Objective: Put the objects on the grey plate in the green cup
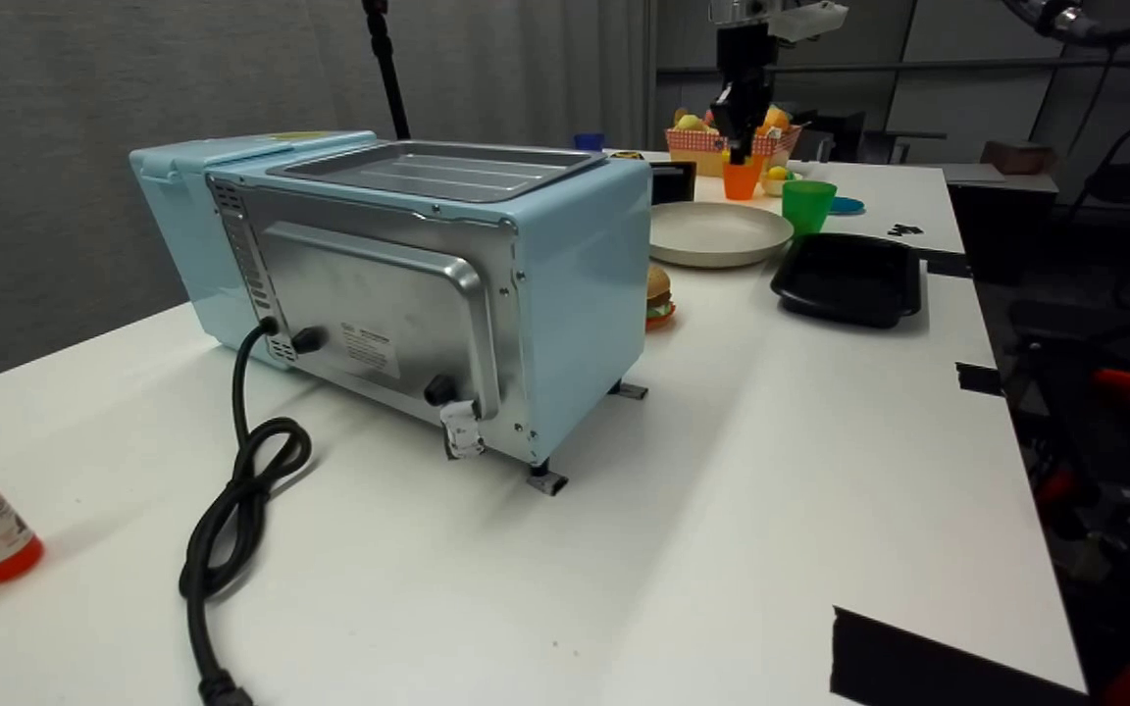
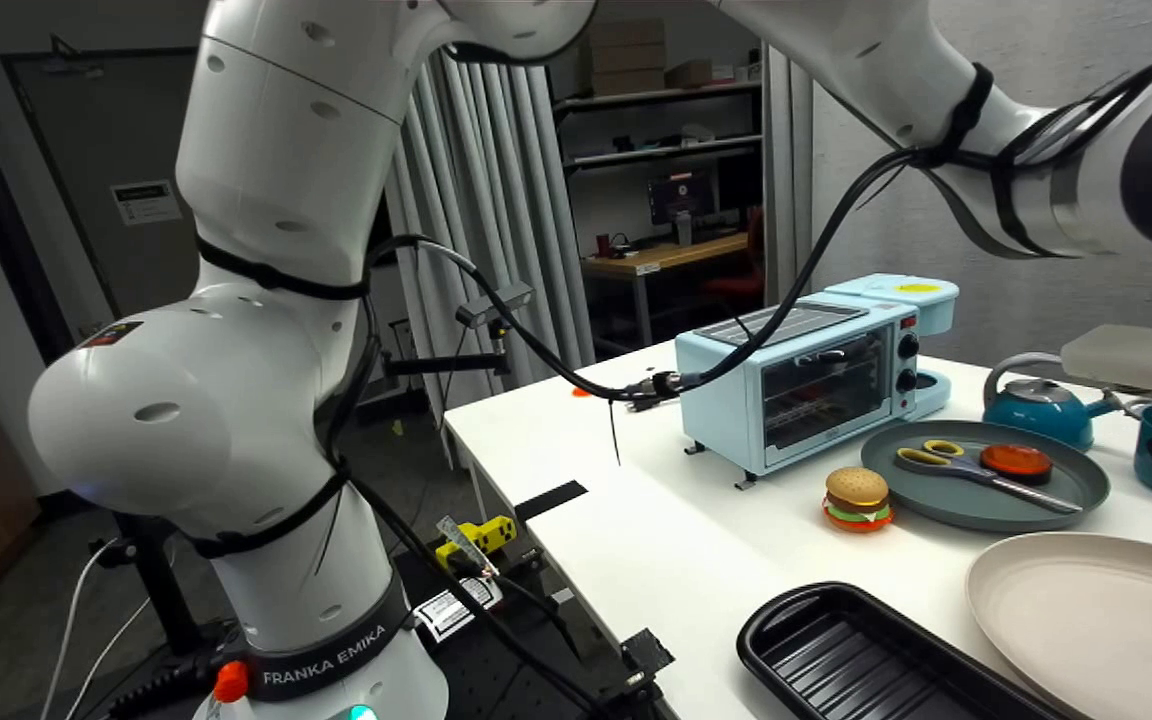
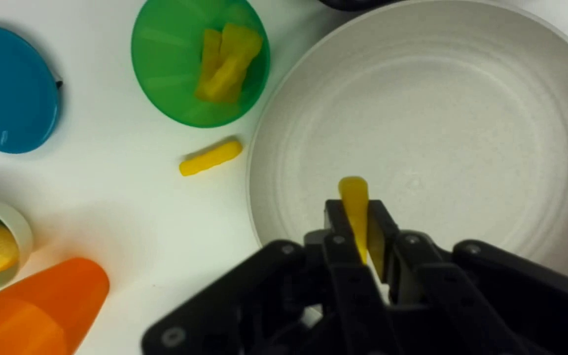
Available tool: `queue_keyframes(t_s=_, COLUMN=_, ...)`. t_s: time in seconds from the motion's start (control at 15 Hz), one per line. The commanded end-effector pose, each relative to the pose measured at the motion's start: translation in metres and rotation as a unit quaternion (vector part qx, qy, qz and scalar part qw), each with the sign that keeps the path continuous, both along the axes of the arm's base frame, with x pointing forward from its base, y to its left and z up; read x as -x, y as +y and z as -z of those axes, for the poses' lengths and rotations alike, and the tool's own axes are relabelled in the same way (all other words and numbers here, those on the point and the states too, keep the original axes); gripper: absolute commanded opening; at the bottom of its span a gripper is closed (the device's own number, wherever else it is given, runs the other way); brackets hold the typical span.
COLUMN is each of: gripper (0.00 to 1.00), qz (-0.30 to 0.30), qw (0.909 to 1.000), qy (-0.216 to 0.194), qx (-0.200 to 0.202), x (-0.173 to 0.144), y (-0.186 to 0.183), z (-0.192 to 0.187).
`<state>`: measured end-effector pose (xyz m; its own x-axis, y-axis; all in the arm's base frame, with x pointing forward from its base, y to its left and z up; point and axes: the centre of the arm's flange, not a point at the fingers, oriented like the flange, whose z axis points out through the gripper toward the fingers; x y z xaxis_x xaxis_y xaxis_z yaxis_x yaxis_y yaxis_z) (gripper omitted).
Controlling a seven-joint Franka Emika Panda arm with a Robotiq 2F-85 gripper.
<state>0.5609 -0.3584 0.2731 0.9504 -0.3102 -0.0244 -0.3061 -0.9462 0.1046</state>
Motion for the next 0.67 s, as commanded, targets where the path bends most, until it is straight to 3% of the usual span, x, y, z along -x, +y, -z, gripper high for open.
queue_keyframes(t_s=0.0, gripper=0.04, qz=0.008, qw=0.9999, qy=0.008, qx=-0.004, x=0.030, y=-0.008, z=-0.018)
queue_keyframes(t_s=0.6, gripper=0.04, qz=0.031, qw=0.9983, qy=0.049, qx=0.003, x=0.079, y=-0.034, z=-0.001)
